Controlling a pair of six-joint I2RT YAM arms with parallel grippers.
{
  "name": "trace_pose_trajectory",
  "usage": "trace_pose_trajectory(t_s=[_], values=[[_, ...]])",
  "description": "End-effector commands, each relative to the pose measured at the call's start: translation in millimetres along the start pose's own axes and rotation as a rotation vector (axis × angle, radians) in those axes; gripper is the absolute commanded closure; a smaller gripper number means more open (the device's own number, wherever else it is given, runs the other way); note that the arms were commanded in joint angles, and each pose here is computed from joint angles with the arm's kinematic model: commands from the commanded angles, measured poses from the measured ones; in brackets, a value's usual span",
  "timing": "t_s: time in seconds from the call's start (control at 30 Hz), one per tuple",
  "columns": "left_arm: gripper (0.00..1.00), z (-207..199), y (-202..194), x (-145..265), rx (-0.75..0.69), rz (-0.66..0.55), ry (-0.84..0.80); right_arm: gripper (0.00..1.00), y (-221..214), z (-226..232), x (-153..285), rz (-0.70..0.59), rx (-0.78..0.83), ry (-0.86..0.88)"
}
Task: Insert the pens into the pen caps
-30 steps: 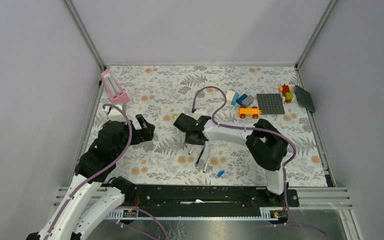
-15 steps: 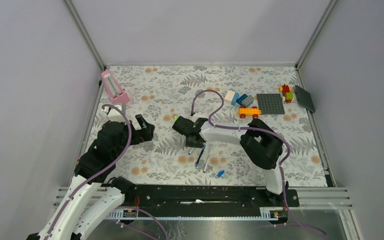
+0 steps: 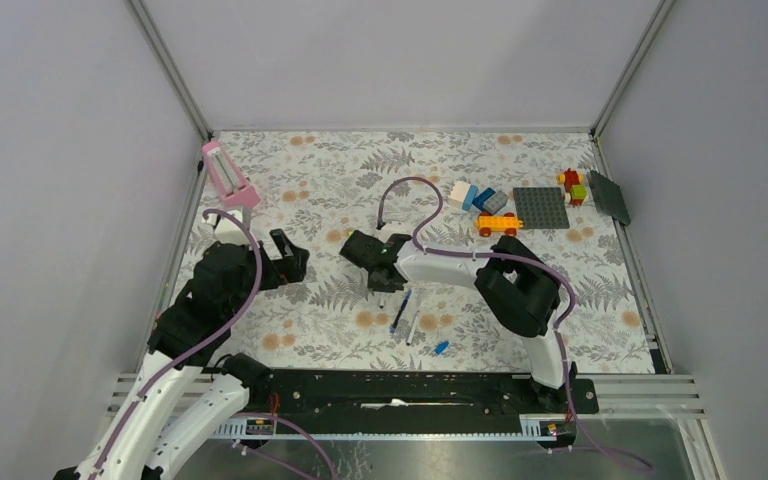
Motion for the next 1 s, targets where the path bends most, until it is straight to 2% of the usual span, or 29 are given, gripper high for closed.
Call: trace_pose_trajectory(t_s=[0.0,0.27,0.53,0.8,0.97], values=[[0.01,-6,7,1,-0.007,-0.031,-0.029,1.00,-4,0,-10,-0.002,0.047,-0.045],[0.01,-5,7,0,-0.009,-0.026,-0.025,1.00,22,2,11,-0.108,0.068,-0.013],[0.01,-6,5,-4,-0.008,-0.008,-0.017,1.00,50,8,43,-0.265,0.089,0.148],[0.03,-17,6,-8,-0.009,0.029,-0.044,1.00,57,1,71,-0.420,0.177,0.353],[0.05,-34,3,-14,0.033,0.080,-0.124,1.00,64,-5,105,-0.590,0.239,0.493]])
Point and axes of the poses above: each gripper's point midway between its finger pads, its own x axis back along the fingers, its own z axis along the line the jaws close on, y = z × x, the point moved 4 cm from there along x, back along the fingers, and after that the axes turned 11 degrees about x, right-handed, at the moved point
